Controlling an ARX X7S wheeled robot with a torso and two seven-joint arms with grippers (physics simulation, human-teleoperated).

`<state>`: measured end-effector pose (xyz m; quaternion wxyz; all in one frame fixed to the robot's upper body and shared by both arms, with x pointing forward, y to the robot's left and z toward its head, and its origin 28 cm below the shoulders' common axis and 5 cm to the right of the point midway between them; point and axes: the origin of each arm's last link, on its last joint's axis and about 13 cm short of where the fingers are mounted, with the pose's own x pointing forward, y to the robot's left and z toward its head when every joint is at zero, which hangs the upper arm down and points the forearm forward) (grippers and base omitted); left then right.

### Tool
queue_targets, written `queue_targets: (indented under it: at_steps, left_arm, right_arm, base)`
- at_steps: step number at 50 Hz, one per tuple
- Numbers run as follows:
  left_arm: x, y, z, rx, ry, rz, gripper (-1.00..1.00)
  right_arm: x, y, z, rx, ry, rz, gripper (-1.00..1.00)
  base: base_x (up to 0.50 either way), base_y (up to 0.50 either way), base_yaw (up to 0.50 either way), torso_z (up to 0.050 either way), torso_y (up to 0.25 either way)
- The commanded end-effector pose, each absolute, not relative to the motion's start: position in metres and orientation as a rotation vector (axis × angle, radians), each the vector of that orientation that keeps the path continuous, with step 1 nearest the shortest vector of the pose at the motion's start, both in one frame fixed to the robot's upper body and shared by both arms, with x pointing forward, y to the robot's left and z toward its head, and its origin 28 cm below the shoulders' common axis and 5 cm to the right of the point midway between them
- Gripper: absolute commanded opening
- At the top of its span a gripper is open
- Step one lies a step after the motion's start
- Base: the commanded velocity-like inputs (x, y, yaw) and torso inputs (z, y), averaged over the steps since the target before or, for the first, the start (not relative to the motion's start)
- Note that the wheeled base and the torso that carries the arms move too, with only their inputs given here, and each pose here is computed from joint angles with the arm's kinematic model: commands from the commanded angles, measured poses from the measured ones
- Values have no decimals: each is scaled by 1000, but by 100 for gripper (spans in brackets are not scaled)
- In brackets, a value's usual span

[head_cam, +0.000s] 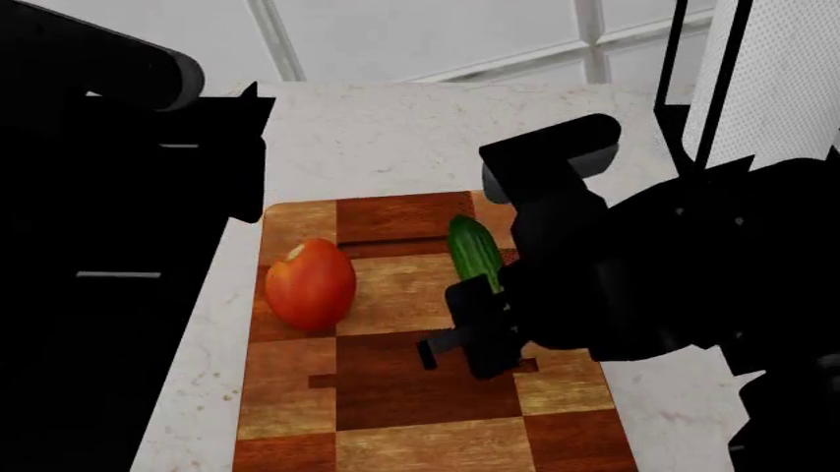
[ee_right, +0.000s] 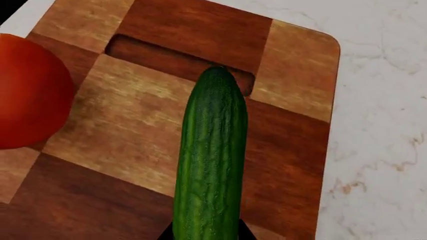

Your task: Pick the vegetables from the sink and place them on the cutting board.

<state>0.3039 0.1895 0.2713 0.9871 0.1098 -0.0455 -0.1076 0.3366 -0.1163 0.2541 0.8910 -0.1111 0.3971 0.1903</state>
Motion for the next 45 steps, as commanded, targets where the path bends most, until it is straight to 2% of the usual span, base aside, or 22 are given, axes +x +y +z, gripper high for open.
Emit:
queue_targets:
  at_steps: [1,26,27,37,45]
  left_arm:
    - [302,187,273,179,-87,-260,100]
    - [301,187,272,179,-83,-257,100]
    - [301,187,272,180,-83,-257,100]
    - [302,186,272,182,-83,-262,100]
    - [302,186,274,180,-87,-260,100]
  right_arm:
    - [336,-108,252,-210,834,446,-100]
    - [334,-110,246,-210,849,441,-100]
    - [334,-110,247,-212,845,437,100]
    - [334,-113,255,-220,821,416,100]
    - [330,-117,293,-235,676,375,100]
  base:
    - [0,0,0,0,0]
    - [0,0,0,0,0]
    - [0,0,0,0,0]
    - [0,0,0,0,0]
    - [0,0,0,0,0]
